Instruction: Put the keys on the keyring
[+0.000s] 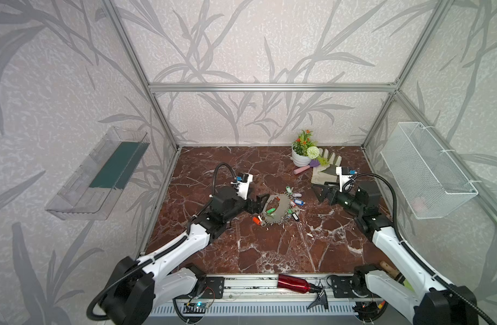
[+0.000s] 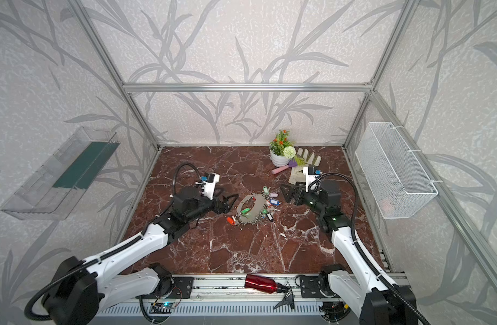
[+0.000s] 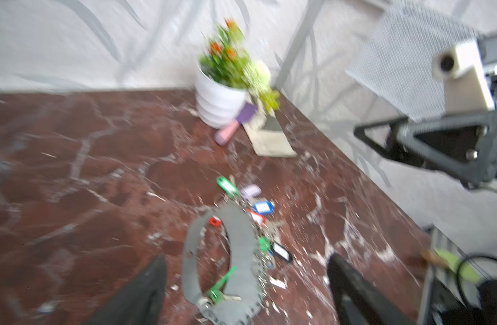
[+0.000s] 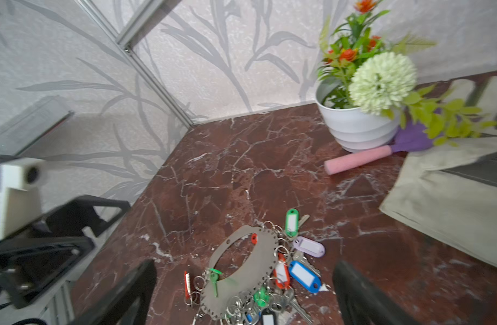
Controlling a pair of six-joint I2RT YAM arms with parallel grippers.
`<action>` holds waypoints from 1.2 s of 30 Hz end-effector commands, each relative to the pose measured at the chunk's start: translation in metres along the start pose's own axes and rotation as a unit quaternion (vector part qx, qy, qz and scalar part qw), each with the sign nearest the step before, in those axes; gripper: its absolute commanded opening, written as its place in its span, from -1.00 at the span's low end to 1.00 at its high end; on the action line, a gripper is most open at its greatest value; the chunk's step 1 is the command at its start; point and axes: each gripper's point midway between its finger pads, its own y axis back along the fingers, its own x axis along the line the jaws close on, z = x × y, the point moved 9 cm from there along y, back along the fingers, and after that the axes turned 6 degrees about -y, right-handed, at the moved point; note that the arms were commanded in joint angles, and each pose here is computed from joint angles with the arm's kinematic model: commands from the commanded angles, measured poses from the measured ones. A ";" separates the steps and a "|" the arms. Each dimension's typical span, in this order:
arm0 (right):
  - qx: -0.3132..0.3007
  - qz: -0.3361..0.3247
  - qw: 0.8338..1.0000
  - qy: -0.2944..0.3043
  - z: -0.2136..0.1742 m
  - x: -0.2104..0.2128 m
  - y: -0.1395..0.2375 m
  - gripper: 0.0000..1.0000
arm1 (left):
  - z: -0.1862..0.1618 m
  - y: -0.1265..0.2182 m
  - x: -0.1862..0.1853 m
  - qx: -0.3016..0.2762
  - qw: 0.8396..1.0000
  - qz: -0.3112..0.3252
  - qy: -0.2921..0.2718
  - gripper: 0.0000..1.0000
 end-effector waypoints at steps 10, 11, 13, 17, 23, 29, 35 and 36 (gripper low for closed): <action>-0.124 -0.406 0.898 0.109 -0.017 -0.098 0.018 0.98 | -0.020 0.062 0.160 -0.039 0.816 0.577 0.009 0.98; -0.131 -0.418 0.892 0.114 -0.024 -0.106 0.017 0.98 | -0.027 0.061 0.167 -0.037 0.807 0.589 0.003 0.98; -0.153 -0.417 0.886 0.133 -0.040 -0.120 0.012 0.98 | -0.041 0.058 0.181 -0.016 0.791 0.611 0.002 0.98; -0.145 -0.363 0.910 0.140 -0.041 -0.129 -0.008 0.98 | -0.061 0.042 0.200 0.000 0.796 0.604 -0.037 0.98; -0.084 -0.279 0.938 0.185 -0.051 -0.132 -0.041 0.98 | -0.082 0.021 0.205 0.024 0.872 0.484 -0.061 0.97; -0.099 -0.278 0.935 0.195 -0.054 -0.133 -0.042 0.98 | -0.082 0.023 0.213 0.011 0.869 0.492 -0.047 0.98; -0.079 -0.237 0.944 0.216 -0.058 -0.126 -0.044 0.98 | -0.082 0.022 0.211 -0.001 0.869 0.491 -0.056 0.98; -0.076 -0.227 0.945 0.220 -0.058 -0.125 -0.046 0.98 | -0.083 0.022 0.211 -0.005 0.870 0.490 -0.059 0.98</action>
